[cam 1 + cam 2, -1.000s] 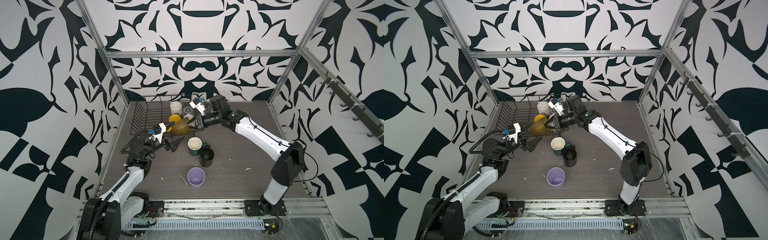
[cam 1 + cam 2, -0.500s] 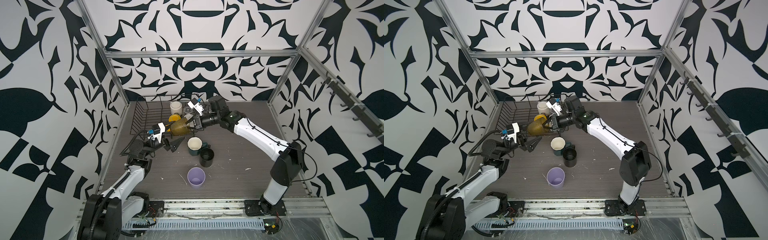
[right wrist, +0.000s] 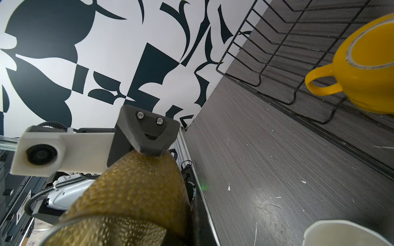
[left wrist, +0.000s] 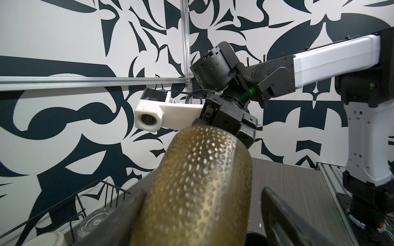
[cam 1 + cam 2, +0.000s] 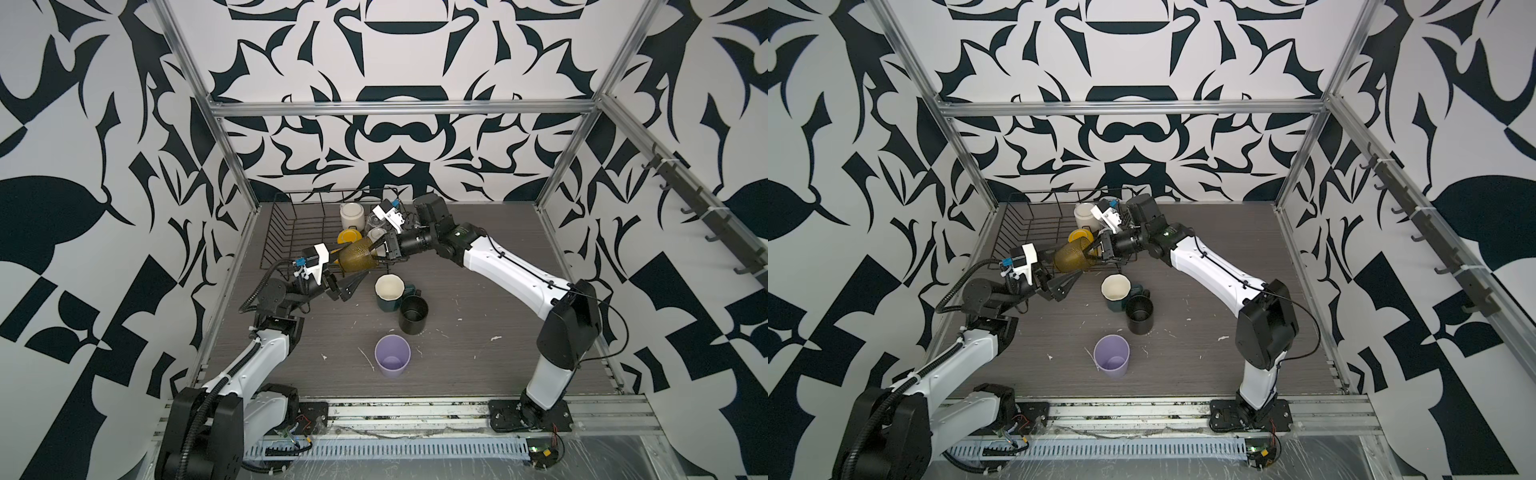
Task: Load cups into a dish rack
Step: Place the cup upside down at the dish rack.
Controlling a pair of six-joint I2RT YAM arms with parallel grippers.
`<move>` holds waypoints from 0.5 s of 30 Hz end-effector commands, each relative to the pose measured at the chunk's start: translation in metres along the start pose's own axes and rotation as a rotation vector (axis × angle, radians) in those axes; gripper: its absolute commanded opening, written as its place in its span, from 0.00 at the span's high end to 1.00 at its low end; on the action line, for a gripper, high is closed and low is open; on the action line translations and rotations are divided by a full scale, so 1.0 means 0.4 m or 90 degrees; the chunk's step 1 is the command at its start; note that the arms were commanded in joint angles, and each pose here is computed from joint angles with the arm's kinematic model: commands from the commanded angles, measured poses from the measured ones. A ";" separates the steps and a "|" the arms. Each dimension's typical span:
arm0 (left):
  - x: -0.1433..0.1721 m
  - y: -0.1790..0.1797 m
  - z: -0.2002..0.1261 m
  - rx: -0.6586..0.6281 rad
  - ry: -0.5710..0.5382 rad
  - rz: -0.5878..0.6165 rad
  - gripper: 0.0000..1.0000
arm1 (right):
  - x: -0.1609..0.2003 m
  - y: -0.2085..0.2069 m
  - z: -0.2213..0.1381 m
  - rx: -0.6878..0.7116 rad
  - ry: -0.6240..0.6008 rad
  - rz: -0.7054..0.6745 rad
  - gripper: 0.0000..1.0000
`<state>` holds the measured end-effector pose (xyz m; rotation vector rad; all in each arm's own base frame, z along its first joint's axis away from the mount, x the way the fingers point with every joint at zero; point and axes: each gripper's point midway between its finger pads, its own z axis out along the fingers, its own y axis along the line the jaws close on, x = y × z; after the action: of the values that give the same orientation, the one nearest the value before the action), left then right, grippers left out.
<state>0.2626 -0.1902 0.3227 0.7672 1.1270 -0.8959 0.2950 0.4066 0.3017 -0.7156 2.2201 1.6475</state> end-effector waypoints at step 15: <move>-0.053 0.011 0.011 -0.016 -0.009 0.026 0.42 | -0.030 0.067 -0.012 -0.050 -0.025 -0.036 1.00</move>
<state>0.2601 -0.1905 0.3286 0.7794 1.1288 -0.8917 0.2911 0.4065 0.3055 -0.7278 2.2128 1.6949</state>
